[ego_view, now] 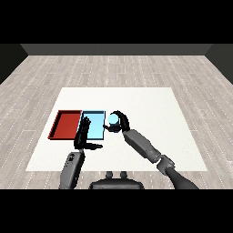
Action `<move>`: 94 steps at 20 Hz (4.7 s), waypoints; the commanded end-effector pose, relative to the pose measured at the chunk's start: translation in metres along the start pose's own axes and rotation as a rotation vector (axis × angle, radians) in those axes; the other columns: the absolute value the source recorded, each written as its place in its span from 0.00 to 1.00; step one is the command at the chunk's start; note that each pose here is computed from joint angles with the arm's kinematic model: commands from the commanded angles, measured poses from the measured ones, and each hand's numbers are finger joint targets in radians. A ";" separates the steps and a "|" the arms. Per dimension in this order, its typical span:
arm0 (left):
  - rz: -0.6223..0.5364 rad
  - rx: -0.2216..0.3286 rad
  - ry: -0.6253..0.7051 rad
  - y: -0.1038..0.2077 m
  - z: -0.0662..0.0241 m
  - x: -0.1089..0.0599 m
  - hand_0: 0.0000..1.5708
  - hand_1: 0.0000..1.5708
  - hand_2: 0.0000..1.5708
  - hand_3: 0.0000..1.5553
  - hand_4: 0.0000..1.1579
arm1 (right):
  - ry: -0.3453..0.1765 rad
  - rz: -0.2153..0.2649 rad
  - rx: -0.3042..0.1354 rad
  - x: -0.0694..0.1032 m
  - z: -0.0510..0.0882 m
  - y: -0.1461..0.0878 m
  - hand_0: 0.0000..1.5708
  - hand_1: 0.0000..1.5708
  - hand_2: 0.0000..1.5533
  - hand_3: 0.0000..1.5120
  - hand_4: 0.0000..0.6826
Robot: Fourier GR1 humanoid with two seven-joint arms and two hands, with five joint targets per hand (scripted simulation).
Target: Pick the blue can and put it in the blue box
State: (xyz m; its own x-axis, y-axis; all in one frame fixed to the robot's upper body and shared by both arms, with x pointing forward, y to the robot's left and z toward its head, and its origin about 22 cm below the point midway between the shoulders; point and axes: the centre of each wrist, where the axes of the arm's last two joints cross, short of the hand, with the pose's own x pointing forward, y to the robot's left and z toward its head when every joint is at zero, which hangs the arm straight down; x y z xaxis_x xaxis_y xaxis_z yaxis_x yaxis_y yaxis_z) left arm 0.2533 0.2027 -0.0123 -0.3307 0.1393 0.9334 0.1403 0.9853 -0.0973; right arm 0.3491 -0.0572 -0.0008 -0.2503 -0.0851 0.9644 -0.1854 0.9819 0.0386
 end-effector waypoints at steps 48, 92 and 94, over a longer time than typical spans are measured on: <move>-0.007 -0.146 0.181 -0.108 -0.0566 -0.051 0.00 0.00 0.00 0.00 0.00 | -0.116 -0.014 0.185 0.064 0.017 -0.021 0.90 0.90 0.92 0.92 0.95; -0.117 -0.020 0.199 -0.107 -0.0511 -0.055 1.00 1.00 0.97 0.93 0.95 | -0.055 -0.120 0.231 0.058 0.031 0.019 0.00 0.00 0.00 0.00 0.00; -0.116 -0.020 0.199 -0.106 -0.0513 -0.055 1.00 1.00 0.97 0.93 0.95 | -0.055 -0.120 0.231 0.059 0.031 0.018 0.00 0.00 0.00 0.00 0.00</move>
State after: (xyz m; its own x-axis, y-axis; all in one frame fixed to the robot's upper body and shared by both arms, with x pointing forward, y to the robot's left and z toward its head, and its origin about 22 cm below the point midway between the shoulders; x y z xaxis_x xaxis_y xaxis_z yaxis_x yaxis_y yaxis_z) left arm 0.3011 0.0906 -0.0388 -0.1606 -0.0168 0.9869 0.1324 0.9904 0.0385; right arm 0.3027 -0.0500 0.0458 -0.2814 -0.2046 0.9375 -0.4231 0.9033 0.0702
